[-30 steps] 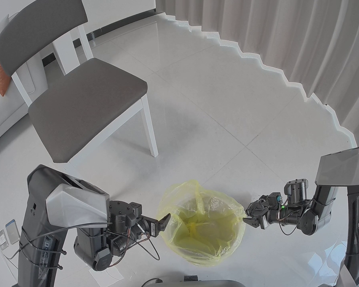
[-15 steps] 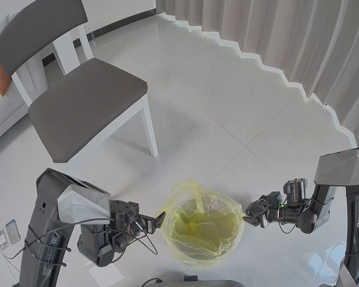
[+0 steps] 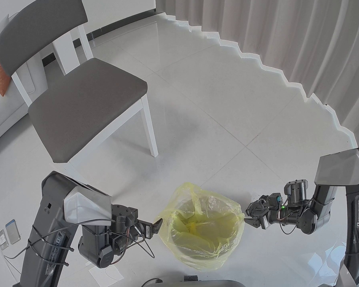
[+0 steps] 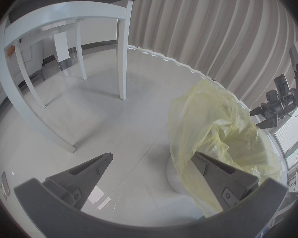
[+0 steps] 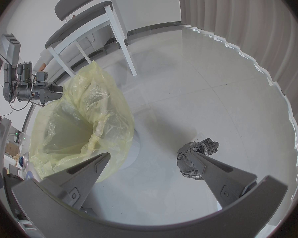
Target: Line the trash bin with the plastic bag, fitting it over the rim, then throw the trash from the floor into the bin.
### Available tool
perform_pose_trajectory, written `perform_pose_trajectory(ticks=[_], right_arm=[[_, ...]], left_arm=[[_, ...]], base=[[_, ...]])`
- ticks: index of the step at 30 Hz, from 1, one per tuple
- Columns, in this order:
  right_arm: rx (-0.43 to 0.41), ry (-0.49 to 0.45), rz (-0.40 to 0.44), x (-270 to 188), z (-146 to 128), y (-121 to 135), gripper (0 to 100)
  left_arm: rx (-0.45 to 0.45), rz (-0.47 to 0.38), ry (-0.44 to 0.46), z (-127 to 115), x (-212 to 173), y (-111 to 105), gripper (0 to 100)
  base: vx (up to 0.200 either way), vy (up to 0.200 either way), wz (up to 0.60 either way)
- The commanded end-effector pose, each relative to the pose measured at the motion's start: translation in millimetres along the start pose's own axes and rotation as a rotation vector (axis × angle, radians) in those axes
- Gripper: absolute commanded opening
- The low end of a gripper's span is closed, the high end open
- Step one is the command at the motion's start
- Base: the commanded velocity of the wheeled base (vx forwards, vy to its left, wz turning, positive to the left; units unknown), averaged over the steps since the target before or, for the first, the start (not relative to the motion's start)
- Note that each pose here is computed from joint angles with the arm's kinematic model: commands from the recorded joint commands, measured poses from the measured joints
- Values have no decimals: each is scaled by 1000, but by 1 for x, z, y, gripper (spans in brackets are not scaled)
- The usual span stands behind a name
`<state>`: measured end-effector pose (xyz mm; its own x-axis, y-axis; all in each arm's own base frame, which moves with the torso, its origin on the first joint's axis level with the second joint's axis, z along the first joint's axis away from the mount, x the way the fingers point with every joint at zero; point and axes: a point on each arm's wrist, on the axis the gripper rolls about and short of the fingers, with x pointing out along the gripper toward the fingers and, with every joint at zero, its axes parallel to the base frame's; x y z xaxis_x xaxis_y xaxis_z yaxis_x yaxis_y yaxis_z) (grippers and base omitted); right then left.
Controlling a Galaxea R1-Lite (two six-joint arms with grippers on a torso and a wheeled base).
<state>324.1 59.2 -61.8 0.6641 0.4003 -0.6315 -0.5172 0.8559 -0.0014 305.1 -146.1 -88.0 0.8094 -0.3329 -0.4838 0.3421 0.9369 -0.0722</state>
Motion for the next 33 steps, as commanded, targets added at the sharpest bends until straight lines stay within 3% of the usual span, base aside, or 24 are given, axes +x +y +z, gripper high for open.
perform_pose_trajectory(ticks=[1,8,22,28,33], right_arm=[[-2,6,-14,-2,-2,-6,100],[-4,39,-10,-1,-5,-8,100],[2,59,-5,13,-9,-12,100],[5,67,-6,7,-10,-11,100],[-16,50,-36,-11,-5,-19,100]], left_arm=[[21,3,19,0,0,1,100],[89,-14,77,15,11,-3,100],[96,-22,97,27,30,-8,100],[84,-3,102,29,19,1,100],[56,26,37,41,2,15,100]], base=[[0,0,0],[0,0,0],[0,0,0],[0,0,0],[0,0,0]])
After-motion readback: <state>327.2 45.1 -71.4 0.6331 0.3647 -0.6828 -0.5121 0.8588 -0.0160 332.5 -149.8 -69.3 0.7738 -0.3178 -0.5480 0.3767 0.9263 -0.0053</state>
